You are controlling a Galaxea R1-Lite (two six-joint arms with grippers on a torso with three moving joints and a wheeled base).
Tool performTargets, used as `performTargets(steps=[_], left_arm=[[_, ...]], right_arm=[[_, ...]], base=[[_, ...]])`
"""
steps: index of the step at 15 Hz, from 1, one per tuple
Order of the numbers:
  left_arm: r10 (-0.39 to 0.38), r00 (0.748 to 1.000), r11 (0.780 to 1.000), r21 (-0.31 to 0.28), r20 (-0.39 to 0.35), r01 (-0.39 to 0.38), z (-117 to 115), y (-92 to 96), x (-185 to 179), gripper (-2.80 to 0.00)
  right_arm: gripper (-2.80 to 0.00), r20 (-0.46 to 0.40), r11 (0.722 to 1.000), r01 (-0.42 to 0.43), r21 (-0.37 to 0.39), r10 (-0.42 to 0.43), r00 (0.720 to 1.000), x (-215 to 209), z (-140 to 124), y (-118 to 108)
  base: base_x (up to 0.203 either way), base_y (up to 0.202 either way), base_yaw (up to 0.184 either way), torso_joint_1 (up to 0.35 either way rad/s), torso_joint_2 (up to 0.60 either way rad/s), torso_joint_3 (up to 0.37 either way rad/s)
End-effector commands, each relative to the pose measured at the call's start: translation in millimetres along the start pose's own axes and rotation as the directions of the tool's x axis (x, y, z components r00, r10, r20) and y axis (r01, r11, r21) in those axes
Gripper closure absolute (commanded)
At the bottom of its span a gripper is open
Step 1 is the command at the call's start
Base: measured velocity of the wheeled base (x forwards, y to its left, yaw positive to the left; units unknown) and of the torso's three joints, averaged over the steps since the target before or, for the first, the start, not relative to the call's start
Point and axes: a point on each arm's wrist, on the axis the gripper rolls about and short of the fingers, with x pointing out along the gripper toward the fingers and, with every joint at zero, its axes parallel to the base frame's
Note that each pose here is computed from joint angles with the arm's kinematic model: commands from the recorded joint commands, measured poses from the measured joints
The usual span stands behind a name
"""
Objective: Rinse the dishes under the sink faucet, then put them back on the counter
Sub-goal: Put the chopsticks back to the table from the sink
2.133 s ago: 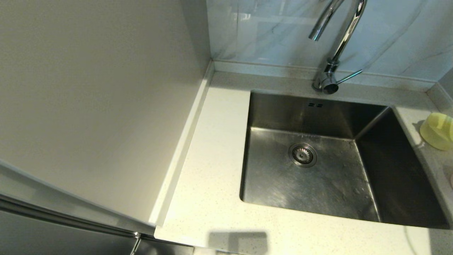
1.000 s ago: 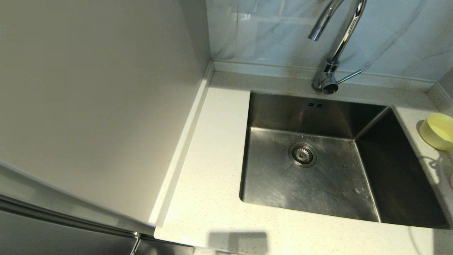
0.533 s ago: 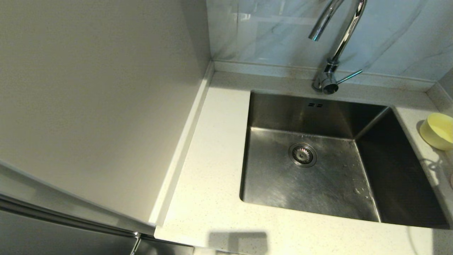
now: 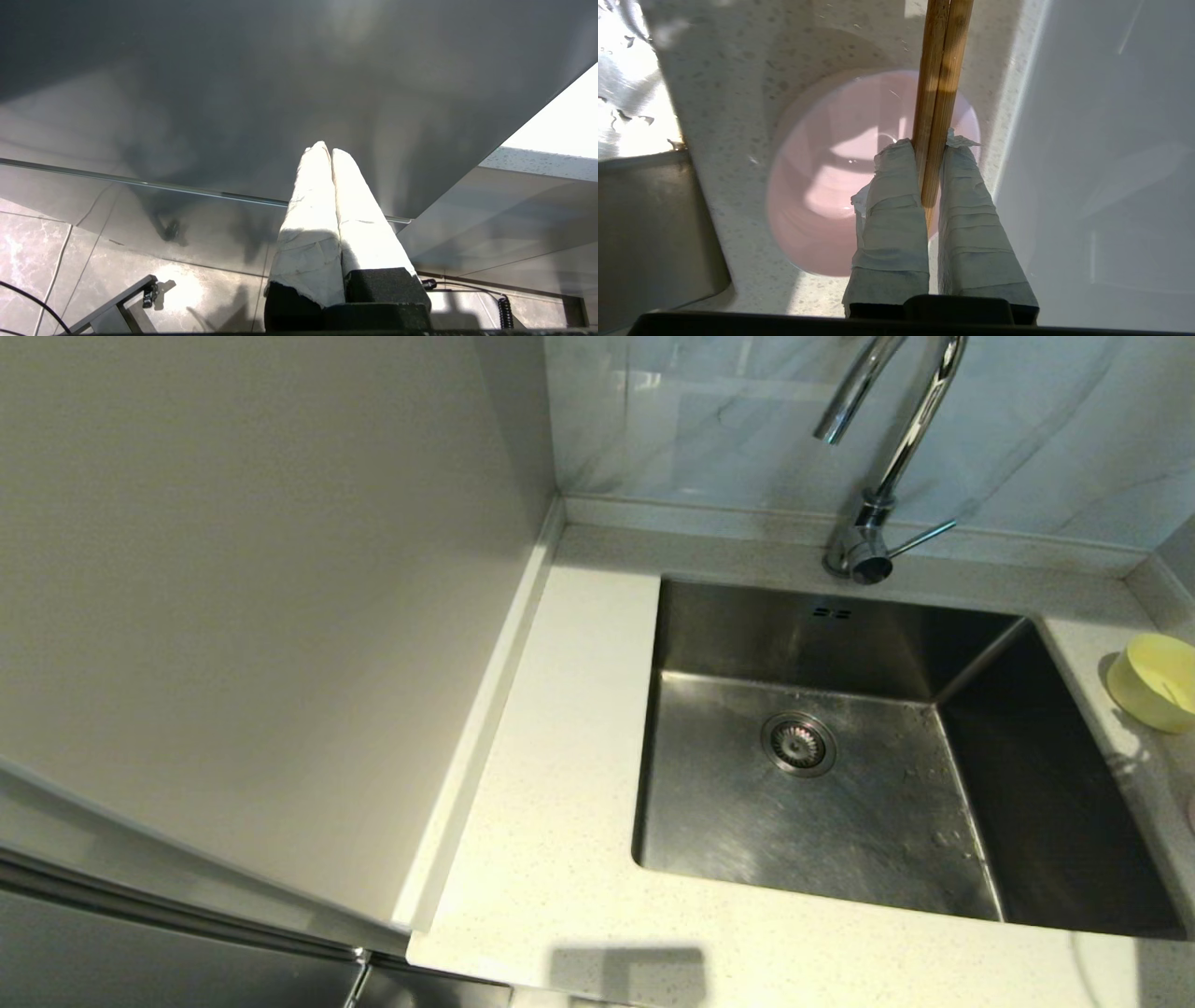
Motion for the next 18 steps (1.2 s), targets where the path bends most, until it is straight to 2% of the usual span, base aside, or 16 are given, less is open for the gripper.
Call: performTargets(steps=[1,6,14,15,18], left_arm=[[0.001,1.0,1.0,-0.001,0.003,-0.001,0,0.0,0,0.0],[0.001,1.0,1.0,-0.001,0.003,-0.001,0,0.0,0,0.0],[0.001,1.0,1.0,-0.001,0.003,-0.001,0,0.0,0,0.0],[0.001,1.0,1.0,-0.001,0.003,-0.001,0,0.0,0,0.0],[0.001,1.0,1.0,-0.001,0.003,-0.001,0,0.0,0,0.0]], right_arm=[[0.0,-0.011,1.0,-0.013,-0.017,0.013,1.0,4,1,5],[0.0,-0.016,0.999,-0.028,-0.032,0.028,0.999,15,6,14],[0.0,0.033,1.0,-0.005,-0.022,0.005,0.999,18,13,12],[-2.8,0.033,1.0,-0.005,-0.02,0.005,0.999,18,13,12],[-2.8,0.041,1.0,-0.002,-0.013,0.002,0.999,16,14,10]], base=[[0.0,0.0,0.0,0.0,0.0,0.0],[0.0,0.0,0.0,0.0,0.0,0.0],[0.0,0.0,0.0,0.0,0.0,0.0],[0.0,0.0,0.0,0.0,0.0,0.0],[0.0,0.0,0.0,0.0,0.0,0.0]])
